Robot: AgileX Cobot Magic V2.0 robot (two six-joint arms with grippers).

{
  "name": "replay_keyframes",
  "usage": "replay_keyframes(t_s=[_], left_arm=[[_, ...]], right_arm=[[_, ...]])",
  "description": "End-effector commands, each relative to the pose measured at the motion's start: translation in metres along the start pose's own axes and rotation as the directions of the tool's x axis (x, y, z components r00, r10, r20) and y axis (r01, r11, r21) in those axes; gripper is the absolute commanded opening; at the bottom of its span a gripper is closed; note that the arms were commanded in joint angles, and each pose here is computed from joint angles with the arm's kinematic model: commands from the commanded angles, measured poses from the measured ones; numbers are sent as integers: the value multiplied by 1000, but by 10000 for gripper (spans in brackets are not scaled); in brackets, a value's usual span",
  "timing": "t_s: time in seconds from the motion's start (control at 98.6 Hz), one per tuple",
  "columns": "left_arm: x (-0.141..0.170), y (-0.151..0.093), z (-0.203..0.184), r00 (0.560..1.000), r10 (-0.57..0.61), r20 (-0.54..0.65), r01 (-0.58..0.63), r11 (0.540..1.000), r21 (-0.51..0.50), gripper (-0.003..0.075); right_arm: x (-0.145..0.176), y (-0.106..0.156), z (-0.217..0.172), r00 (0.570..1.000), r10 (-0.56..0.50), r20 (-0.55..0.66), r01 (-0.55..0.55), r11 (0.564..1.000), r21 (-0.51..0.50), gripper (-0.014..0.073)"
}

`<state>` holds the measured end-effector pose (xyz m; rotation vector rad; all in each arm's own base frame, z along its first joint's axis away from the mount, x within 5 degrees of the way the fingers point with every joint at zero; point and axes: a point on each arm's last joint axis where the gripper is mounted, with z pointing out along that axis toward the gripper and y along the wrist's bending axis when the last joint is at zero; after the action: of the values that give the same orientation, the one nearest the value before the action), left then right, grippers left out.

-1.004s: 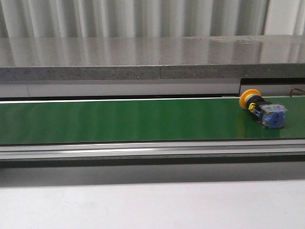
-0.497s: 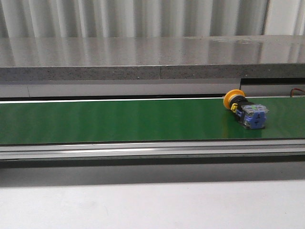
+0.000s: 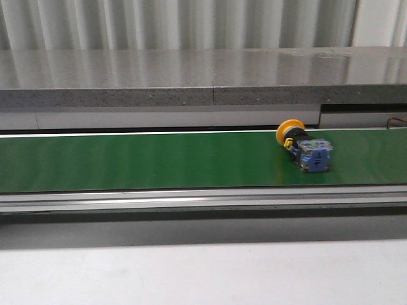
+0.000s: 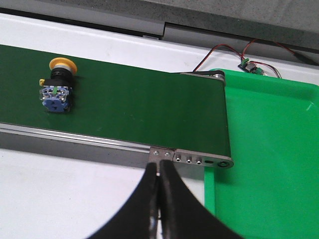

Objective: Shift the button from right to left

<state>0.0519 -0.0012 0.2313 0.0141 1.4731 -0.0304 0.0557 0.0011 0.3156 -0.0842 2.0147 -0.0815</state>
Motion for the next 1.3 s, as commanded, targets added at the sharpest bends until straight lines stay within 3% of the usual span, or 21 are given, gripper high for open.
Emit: replay_keyframes(t_s=[0.0,0.233,0.436,0.639,1.146,1.217,1.288], left_arm=[[-33,-1,0,999,-37,34,37,999,8,-20],[-95,0,23,992,-40,-122,38,999,-18,-20],[-121,2,67,901,-41,-432,20,998,-54,-20],[-118,1,106,816,-47,-576,12,998,-65,-20],[-83,-3,147,697,-95,-711,60,995,-74,-17],[-82,-3,149,691,-103,-716,69,995,-76,29],[-82,-4,149,690,-110,-716,77,994,-78,149]], right_arm=[[-12,-2,-4,997,-13,78,12,1000,22,-67],[-12,-2,-4,997,-13,78,12,1000,22,-67],[-12,-2,-4,997,-13,78,12,1000,22,-67],[-12,-2,-4,997,-13,78,12,1000,22,-67],[-12,-2,-4,997,-13,78,12,1000,22,-67],[-12,-2,-4,997,-13,78,12,1000,22,-67],[-12,-2,-4,997,-13,78,12,1000,22,-67]])
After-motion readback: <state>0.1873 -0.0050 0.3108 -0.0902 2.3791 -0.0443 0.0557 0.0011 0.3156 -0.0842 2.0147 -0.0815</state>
